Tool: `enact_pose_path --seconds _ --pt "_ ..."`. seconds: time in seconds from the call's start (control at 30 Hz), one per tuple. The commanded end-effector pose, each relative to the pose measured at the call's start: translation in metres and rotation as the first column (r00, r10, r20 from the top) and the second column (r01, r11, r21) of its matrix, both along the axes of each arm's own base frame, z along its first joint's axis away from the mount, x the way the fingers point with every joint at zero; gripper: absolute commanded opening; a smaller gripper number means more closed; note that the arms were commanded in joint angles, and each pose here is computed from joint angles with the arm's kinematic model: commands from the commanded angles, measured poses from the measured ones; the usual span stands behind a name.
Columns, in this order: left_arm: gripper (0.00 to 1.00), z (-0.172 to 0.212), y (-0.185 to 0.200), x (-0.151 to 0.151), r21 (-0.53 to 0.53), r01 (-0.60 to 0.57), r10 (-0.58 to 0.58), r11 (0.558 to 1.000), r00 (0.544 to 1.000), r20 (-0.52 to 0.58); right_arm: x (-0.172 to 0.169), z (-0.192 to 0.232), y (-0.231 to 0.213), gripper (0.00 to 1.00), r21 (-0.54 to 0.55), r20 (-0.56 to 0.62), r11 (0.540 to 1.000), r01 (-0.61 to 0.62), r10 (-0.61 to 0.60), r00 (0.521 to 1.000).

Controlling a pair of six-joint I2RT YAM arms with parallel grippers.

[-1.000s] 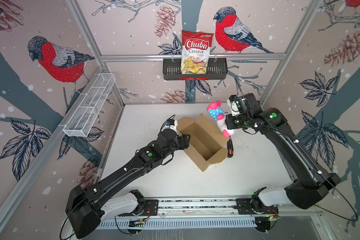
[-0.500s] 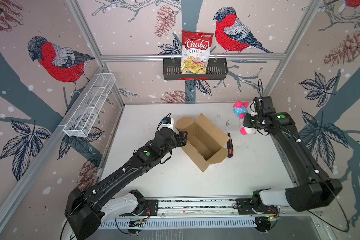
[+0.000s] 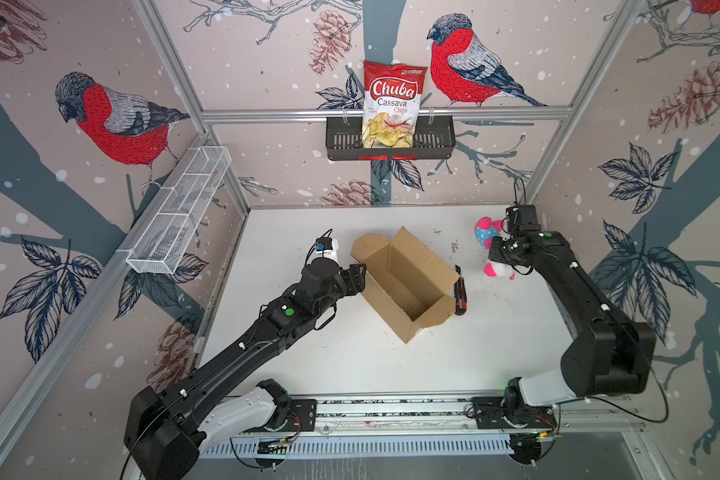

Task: Unpack the express box
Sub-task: 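Lower the plush toy onto the table beside the box and open the right gripper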

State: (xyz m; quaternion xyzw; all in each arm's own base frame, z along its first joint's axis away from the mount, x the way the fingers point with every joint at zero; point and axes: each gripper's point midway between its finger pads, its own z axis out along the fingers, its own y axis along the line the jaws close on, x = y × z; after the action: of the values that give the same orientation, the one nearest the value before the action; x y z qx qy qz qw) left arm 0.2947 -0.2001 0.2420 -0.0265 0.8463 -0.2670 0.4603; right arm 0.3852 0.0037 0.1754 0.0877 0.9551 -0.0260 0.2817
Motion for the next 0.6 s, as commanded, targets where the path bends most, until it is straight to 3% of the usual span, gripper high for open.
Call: enact_pose_path --seconds 0.0,0.57 --pt "0.75 0.009 0.004 0.005 -0.026 -0.028 0.029 0.999 0.999 0.038 0.017 -0.004 -0.005 0.04 -0.007 0.041 1.0 0.021 -0.021 0.999" --pt "0.75 0.001 0.013 0.003 -0.012 -0.056 0.056 0.998 0.998 0.014 0.041 -0.068 -0.025 0.06 -0.049 -0.079 0.997 0.056 -0.06 0.995"
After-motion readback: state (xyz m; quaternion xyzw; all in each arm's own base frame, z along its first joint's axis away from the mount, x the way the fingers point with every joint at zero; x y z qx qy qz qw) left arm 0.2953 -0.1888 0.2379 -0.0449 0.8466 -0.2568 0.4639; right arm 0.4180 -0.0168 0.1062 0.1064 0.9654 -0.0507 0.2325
